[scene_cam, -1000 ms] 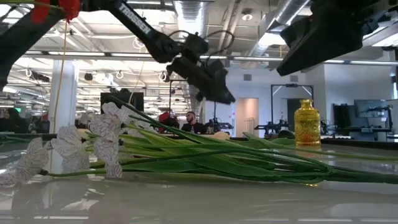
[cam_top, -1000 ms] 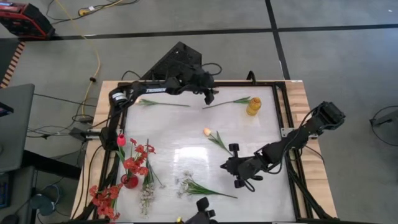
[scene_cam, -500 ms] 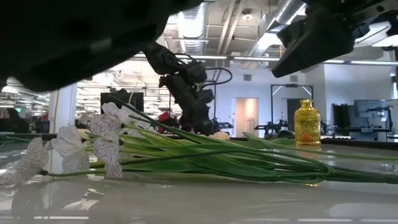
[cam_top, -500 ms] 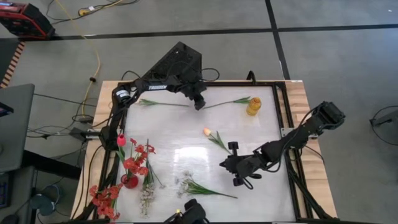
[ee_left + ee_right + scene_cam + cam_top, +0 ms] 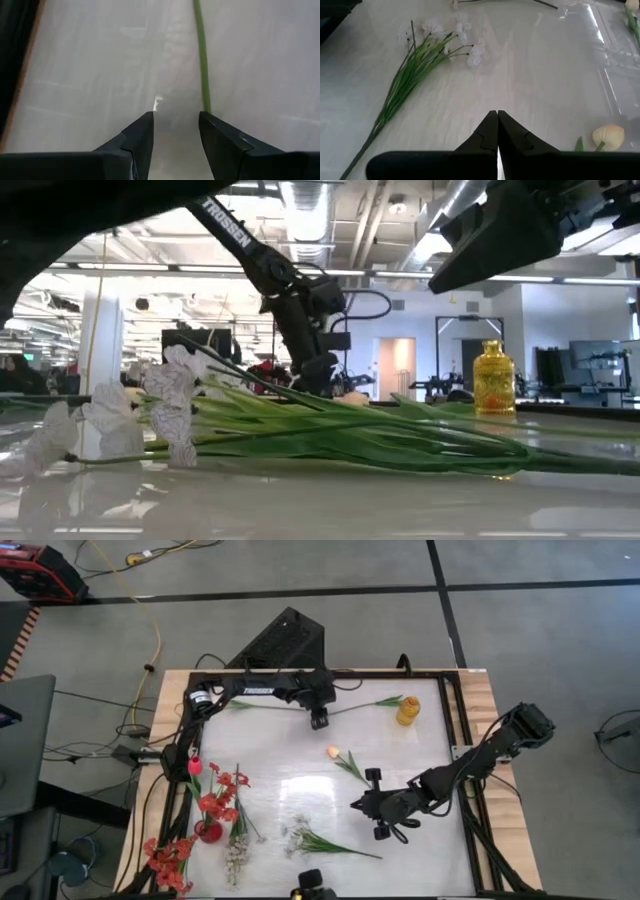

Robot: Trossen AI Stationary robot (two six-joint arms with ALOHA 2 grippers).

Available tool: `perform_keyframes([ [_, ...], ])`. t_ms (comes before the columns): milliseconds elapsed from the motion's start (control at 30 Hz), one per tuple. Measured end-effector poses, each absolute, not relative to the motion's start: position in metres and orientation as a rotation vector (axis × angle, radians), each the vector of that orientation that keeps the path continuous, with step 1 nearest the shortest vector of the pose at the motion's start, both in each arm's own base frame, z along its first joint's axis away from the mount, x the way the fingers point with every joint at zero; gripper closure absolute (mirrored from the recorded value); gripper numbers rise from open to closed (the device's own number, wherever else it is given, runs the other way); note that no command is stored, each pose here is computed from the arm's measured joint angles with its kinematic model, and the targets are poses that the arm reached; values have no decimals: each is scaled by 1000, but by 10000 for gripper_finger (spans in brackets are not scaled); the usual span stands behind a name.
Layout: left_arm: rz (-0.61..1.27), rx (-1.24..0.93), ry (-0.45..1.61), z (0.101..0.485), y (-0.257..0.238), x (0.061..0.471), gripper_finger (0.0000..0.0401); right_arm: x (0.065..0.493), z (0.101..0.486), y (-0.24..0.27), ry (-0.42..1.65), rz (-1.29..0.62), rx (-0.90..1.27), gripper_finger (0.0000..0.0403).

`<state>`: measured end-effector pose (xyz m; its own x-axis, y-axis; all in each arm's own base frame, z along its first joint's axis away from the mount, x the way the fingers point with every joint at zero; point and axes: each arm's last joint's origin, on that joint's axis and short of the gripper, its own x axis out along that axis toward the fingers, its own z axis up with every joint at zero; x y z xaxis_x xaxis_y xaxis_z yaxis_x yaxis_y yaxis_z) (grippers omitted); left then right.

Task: Sort flowers into vase by color
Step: Put the red tulip into the red vase

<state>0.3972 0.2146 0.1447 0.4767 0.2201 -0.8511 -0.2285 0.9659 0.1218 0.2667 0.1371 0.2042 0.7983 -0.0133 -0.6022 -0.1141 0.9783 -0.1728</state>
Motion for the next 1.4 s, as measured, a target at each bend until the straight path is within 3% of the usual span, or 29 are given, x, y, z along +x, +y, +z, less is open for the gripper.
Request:
perform_keyframes([
  [667, 265, 7, 1003, 152, 216, 401, 255, 267, 204, 137, 648, 55, -209, 371],
  [833, 207, 65, 1043, 156, 205, 406, 255, 267, 204, 137, 645, 60, -222, 371],
  [1233, 272, 168, 1154, 153, 182, 411, 255, 269, 205, 134, 642, 48, -216, 371],
  [1400, 267, 145, 1173, 152, 182, 409, 255, 275, 205, 118, 630, -86, -234, 374],
])
